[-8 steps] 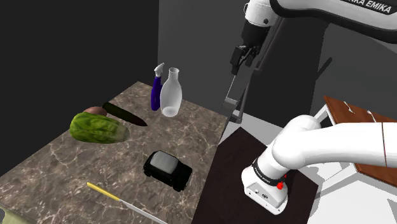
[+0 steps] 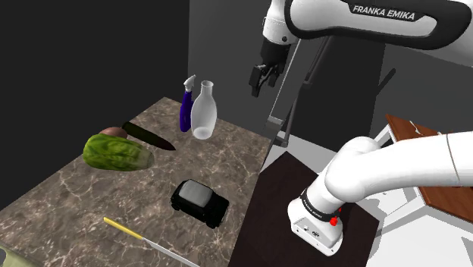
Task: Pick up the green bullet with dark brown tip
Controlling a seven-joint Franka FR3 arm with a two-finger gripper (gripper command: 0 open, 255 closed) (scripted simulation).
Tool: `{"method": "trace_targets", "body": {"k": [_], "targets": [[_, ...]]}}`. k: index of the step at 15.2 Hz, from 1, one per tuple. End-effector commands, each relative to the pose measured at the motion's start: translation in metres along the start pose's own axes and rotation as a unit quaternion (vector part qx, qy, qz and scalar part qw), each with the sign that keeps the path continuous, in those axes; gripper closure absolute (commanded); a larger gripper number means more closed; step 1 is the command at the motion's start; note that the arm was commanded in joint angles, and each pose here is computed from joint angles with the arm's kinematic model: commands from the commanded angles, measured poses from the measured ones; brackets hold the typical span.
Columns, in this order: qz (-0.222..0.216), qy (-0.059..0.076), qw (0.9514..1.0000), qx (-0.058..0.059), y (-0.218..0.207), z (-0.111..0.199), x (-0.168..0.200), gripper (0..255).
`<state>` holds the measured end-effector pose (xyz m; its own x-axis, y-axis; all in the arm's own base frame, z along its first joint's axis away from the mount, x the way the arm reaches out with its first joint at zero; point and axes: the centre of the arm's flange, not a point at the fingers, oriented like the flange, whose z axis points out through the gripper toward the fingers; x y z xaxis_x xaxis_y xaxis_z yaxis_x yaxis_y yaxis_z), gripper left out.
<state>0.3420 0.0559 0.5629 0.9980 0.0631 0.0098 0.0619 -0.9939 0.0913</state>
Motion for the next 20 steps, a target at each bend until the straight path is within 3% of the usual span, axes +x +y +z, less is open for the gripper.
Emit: {"method": "trace_targets", "body": {"k": [1, 20], "targets": [[-0.008, 0.002, 1.0, 0.003, -0.01, 0.014, 0.02, 0], [-0.084, 0.017, 0.9959, 0.027, -0.146, 0.137, 0.181, 0]]}}
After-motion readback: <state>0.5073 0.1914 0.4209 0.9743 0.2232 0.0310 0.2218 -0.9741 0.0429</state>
